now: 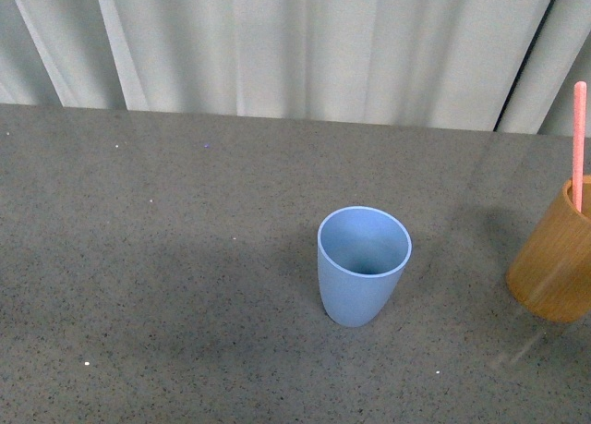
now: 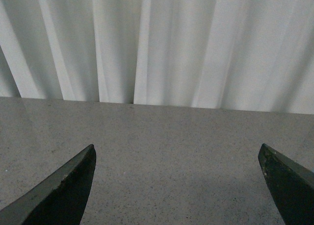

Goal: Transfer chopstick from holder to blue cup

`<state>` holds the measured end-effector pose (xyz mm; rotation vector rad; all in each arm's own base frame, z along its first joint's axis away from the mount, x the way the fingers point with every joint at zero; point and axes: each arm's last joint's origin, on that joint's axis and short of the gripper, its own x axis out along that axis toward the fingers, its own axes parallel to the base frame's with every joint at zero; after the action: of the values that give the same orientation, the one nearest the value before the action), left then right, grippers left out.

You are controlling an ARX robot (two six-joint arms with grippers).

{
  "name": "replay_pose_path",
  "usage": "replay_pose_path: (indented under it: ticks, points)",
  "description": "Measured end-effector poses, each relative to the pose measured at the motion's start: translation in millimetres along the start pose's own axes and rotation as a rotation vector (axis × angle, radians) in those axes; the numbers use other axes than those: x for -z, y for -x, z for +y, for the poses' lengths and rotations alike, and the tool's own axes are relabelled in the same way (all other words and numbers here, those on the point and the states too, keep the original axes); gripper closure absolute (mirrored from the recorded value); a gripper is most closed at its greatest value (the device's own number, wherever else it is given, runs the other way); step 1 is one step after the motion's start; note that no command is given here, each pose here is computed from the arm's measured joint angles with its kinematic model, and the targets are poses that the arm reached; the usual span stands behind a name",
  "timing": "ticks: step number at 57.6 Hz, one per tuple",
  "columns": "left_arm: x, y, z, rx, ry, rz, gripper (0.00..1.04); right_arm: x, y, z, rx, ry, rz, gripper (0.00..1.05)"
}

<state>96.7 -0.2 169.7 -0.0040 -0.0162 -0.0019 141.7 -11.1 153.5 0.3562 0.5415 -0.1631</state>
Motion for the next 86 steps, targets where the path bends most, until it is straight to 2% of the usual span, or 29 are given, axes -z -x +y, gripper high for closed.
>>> replay_pose_path:
  ticks: [4,8,15,26,33,47,86]
  points:
    - [0.0,0.0,0.0,0.0,0.0,0.0,0.07,-5.5,-14.2,5.7,-0.087,0.026,0.055,0.1]
    - [0.0,0.0,0.0,0.0,0.0,0.0,0.07,-9.6,-26.1,14.6,-0.163,0.116,0.101,0.1]
    - [0.0,0.0,0.0,0.0,0.0,0.0,0.07,-17.3,-34.4,25.3,-0.21,0.234,0.108,0.1]
    - [0.0,0.0,0.0,0.0,0.0,0.0,0.07,-29.7,-49.2,31.7,-0.171,0.429,0.065,0.1]
    - [0.0,0.0,0.0,0.0,0.0,0.0,0.07,-34.5,-60.0,28.6,-0.14,0.507,0.045,0.1]
    - [0.0,0.0,0.0,0.0,0.0,0.0,0.07,-45.4,-83.0,29.4,-0.202,0.544,0.042,0.1]
    - [0.0,0.0,0.0,0.0,0.0,0.0,0.07,-65.9,-134.2,41.8,-0.228,0.6,0.001,0.1]
